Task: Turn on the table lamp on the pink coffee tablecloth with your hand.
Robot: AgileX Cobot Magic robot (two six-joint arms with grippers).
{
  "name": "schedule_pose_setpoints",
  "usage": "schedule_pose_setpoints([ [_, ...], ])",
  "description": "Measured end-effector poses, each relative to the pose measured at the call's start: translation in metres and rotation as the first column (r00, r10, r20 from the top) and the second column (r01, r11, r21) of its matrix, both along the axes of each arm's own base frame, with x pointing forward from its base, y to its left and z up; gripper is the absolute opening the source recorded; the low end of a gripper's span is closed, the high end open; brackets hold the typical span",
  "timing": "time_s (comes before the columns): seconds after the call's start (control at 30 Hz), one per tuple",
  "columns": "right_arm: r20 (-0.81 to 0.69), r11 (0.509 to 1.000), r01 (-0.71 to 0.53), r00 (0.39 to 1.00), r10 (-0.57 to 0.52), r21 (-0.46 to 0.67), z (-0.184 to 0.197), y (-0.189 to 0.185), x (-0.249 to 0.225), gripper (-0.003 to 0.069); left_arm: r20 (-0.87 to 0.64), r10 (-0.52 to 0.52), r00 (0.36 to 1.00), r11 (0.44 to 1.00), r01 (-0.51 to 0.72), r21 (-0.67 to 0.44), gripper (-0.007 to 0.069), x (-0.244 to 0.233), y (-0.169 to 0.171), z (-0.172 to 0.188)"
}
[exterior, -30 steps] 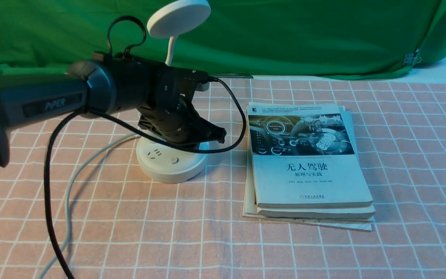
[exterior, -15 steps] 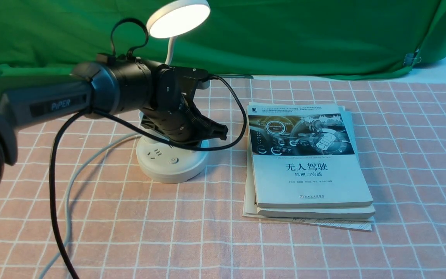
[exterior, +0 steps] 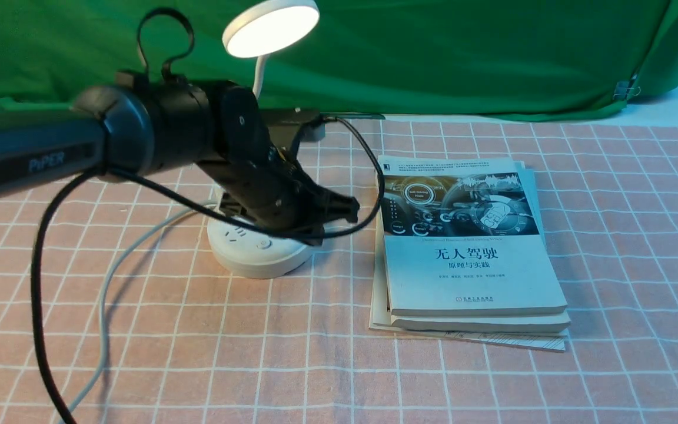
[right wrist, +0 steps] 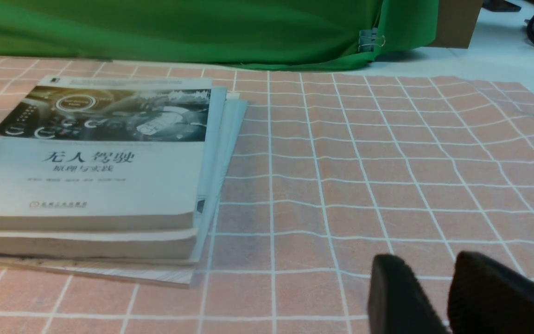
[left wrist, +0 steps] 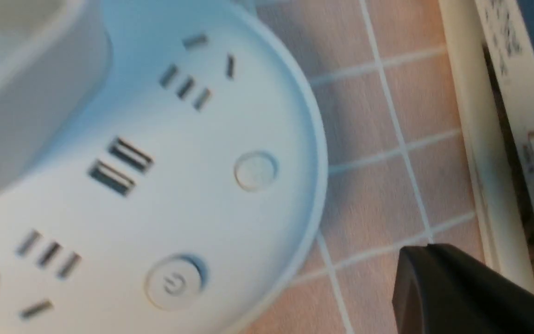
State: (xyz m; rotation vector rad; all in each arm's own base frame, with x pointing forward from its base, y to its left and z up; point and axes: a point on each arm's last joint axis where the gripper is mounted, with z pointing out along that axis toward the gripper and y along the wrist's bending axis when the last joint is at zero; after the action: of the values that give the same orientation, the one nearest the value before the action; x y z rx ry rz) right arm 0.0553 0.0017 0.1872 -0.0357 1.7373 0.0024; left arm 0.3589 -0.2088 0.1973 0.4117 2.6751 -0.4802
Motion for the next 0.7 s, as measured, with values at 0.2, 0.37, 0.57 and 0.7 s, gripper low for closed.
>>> schedule_pose_setpoints([
  [0.2, 0.000, 1.000, 0.000, 1.000, 0.000, 0.000, 0.000, 0.000, 0.000, 0.0241, -0.009, -0.056, 0.998, 0.998, 0.056, 0.011, 0.0000, -0.038, -0.002, -0.001],
  [0.37, 0.000, 1.000, 0.000, 1.000, 0.000, 0.000, 0.000, 0.000, 0.000, 0.0241, 0.101, -0.057, 0.993, 0.998, 0.061, -0.031, 0.0000, -0.071, 0.014, 0.034],
  [0.57, 0.000, 1.000, 0.000, 1.000, 0.000, 0.001, 0.000, 0.000, 0.000, 0.0241, 0.385, -0.048, 0.921, 0.993, 0.087, -0.084, 0.0000, -0.135, 0.059, 0.102],
  [0.7, 0.000, 1.000, 0.000, 1.000, 0.000, 0.000, 0.000, 0.000, 0.000, 0.0241, 0.528, -0.038, 0.848, 0.990, 0.105, -0.097, 0.0000, -0.172, 0.085, 0.125],
])
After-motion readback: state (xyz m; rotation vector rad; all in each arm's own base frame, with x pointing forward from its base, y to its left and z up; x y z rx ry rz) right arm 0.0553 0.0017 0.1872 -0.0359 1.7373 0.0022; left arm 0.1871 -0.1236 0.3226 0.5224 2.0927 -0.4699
